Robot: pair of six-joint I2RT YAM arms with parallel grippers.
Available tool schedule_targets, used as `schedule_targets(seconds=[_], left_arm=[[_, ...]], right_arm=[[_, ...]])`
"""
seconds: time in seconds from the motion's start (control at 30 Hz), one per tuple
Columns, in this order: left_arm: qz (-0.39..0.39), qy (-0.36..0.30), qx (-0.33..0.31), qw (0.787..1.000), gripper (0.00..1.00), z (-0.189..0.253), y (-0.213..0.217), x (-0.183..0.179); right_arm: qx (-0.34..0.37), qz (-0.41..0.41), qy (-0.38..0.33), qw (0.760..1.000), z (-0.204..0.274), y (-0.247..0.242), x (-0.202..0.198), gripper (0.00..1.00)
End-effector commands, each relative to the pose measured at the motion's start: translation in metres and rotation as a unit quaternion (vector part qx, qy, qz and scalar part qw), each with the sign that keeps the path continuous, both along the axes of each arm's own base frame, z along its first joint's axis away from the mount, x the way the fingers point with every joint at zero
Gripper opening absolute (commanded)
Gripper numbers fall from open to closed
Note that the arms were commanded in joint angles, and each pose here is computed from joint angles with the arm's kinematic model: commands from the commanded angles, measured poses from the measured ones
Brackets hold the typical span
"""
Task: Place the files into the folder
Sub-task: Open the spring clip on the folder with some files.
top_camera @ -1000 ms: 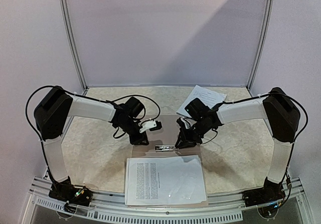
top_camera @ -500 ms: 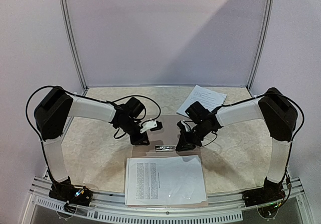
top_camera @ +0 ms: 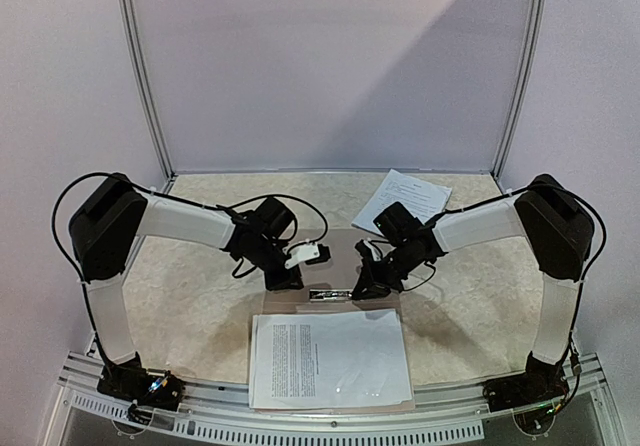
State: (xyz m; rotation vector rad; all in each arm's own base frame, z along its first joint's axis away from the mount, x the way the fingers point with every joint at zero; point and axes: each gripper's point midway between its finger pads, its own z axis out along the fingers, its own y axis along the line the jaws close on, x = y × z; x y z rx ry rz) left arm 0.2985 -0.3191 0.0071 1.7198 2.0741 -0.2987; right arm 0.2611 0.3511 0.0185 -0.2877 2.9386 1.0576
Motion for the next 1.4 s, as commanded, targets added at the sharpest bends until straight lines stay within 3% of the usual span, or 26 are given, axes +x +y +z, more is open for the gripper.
schedule_targets(seconds=[0.0,0.27,0.47,0.63,0.9,1.1,1.27,1.37], left_arm=[[-0.029,0.059,0.104,0.992,0.33,-0.064,0.034,-0.045],[-0.054,0.059,0.135,0.988,0.33,-0.082,0.041,-0.06],[-0.062,0.056,0.138,0.987,0.32,-0.083,0.042,-0.063],[-0.067,0.054,0.152,0.985,0.32,-0.089,0.045,-0.066],[-0.097,0.045,0.132,0.986,0.32,-0.075,0.034,-0.068],[-0.15,0.019,0.065,0.986,0.48,-0.023,-0.006,-0.052],[-0.189,0.021,0.082,0.978,0.5,-0.03,-0.002,-0.055],[-0.206,0.038,0.048,0.977,0.53,-0.011,-0.01,-0.058]], right_arm=[[-0.08,-0.024,0.032,0.996,-0.045,-0.029,-0.008,0.02],[-0.134,-0.038,0.039,0.989,-0.067,-0.048,-0.008,0.0],[-0.123,-0.04,0.003,0.992,-0.046,-0.032,0.018,0.0],[-0.073,-0.035,-0.026,0.996,-0.021,-0.003,0.029,0.0],[-0.08,-0.033,-0.015,0.996,-0.033,-0.004,0.026,0.0],[-0.1,-0.048,0.006,0.994,-0.05,-0.02,0.02,0.0],[-0.118,-0.053,0.019,0.991,-0.062,-0.03,0.013,0.0],[-0.123,-0.054,0.024,0.991,-0.066,-0.034,0.01,0.0]])
